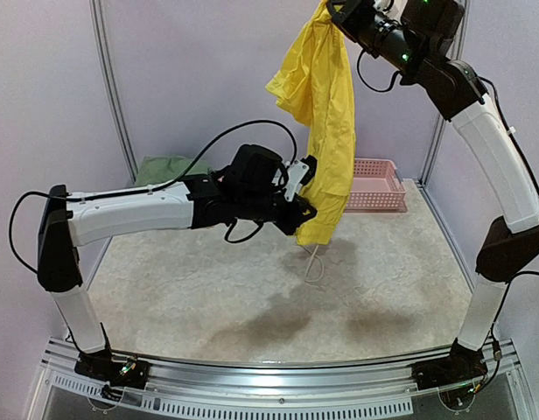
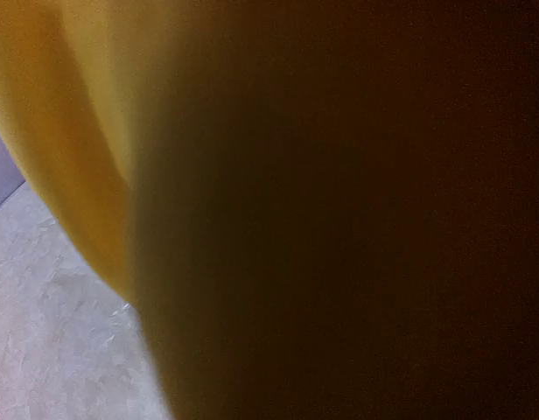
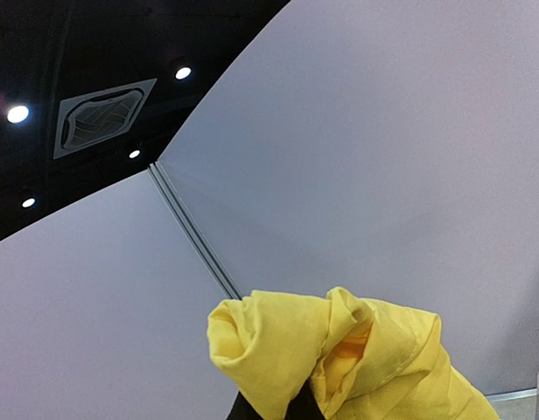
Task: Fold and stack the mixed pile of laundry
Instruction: Pick up the crumpled shorts, then place the crumpled shorts at the center of the board.
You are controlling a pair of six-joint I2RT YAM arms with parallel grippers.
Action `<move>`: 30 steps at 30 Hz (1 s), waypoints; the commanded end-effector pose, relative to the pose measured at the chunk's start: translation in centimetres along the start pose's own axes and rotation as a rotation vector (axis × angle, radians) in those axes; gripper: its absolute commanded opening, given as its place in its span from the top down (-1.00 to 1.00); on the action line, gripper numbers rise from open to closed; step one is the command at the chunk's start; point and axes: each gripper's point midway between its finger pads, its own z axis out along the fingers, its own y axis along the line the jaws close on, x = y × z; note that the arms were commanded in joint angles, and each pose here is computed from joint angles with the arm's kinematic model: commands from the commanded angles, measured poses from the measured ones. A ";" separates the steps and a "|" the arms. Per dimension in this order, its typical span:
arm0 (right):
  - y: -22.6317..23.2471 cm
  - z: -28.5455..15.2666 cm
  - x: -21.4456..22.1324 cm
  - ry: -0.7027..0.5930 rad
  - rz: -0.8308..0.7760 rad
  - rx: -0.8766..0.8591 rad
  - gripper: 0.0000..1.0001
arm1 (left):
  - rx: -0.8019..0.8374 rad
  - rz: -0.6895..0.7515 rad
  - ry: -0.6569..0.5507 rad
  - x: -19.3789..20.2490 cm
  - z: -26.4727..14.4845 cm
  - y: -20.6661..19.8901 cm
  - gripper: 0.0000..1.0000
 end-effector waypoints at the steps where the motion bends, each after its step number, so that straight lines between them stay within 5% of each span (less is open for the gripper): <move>1: 0.8 -2.4 -3.8 -0.078 -0.025 0.016 1.00 | -0.127 0.038 0.055 1.3 -1.4 2.2 1.00; 8: -4.5 -4.9 0.3 0.014 -0.070 0.170 1.00 | -0.514 0.230 0.298 5.4 -7.5 9.5 1.00; 12: -11.2 -7.5 5.5 0.131 -0.027 0.311 1.00 | -0.694 0.396 0.461 7.5 -11.2 12.6 1.00; 17: -21.4 -16.6 14.4 0.351 -0.004 0.608 1.00 | -0.686 0.447 0.598 11.9 -12.7 12.9 1.00; 21: -28.7 -27.1 21.1 0.535 -0.013 0.880 0.95 | -0.506 0.419 0.698 16.6 -12.0 10.0 0.98; 23: -31.1 -31.3 21.5 0.530 0.016 1.010 0.50 | -0.383 0.378 0.749 18.9 -11.4 8.0 0.72; 27: -33.3 -35.1 21.0 0.497 0.093 1.081 -0.29 | -0.227 0.321 0.817 21.1 -11.5 5.1 -0.14; 30: -33.6 -36.6 21.1 0.504 0.134 1.116 -0.52 | -0.174 0.298 0.800 20.6 -12.6 4.0 -0.56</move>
